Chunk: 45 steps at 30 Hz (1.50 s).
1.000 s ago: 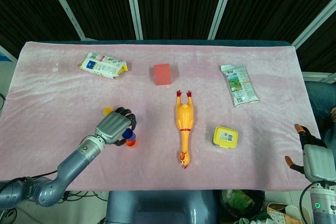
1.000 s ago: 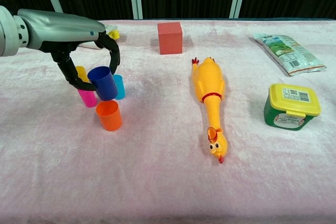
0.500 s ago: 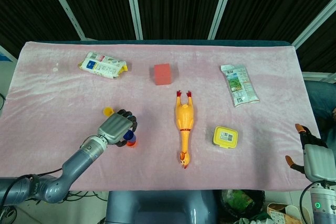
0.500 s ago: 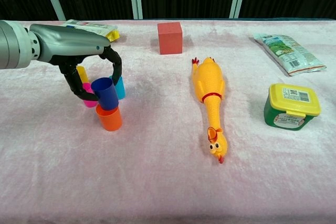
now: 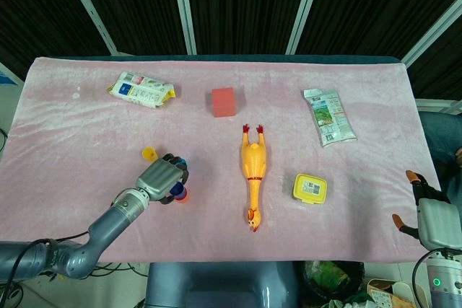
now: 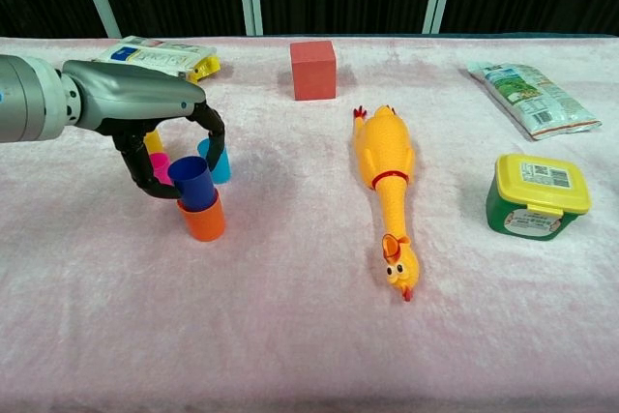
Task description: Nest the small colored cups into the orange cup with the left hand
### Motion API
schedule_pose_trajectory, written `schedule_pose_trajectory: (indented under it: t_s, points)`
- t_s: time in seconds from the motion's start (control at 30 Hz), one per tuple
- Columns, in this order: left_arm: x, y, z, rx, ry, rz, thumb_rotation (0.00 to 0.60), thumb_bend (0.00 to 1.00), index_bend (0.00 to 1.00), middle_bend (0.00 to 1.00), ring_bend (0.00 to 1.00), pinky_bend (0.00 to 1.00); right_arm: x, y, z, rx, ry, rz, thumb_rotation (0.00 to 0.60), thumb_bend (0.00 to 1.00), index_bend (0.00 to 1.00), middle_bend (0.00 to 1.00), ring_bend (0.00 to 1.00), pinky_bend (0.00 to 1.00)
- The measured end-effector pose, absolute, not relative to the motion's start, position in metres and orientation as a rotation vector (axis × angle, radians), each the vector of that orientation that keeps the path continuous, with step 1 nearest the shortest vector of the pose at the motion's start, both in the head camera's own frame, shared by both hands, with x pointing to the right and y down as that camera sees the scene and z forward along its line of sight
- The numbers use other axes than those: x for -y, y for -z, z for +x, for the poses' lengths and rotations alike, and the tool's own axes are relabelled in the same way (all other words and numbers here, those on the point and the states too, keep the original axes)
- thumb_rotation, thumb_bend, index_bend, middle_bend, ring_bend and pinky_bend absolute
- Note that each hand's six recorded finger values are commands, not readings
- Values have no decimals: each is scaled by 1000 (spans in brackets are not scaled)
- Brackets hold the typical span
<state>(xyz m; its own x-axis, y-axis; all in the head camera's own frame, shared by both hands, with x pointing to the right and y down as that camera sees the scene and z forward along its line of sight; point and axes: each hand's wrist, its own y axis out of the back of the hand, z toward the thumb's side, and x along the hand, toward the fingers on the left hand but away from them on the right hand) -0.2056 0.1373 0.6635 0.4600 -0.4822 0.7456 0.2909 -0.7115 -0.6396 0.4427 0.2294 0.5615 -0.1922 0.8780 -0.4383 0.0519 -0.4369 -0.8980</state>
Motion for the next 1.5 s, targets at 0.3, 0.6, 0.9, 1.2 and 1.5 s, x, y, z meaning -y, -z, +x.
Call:
schedule_pose_trajectory:
  t_s: [0.3,0.6,0.9,1.2,1.5]
  points:
    - [-145,-668,-200,-116,1314,-1956,600,193,165,206,111,112,-229,-562,444,1118,-1706,-1444,600,156,116,124,253,256]
    - [-143,-637,-195,-194,1227,-1992,600,194,192,208,109,109,-230,-562,444,1118,-1710,-1445,600,156,116,124,253,256]
    - [-99,-594,-246,-439,1255,-1889,600,194,207,207,107,98,-230,-561,445,1128,-1718,-1438,600,156,116,124,253,256]
    - [-64,-612,-308,-510,1470,-1796,600,193,233,204,104,94,-230,-562,443,1118,-1717,-1435,600,157,116,125,253,256]
    - [-46,-649,-332,-542,1580,-1823,600,194,255,204,104,94,-230,-561,445,1130,-1724,-1430,600,157,116,125,253,256]
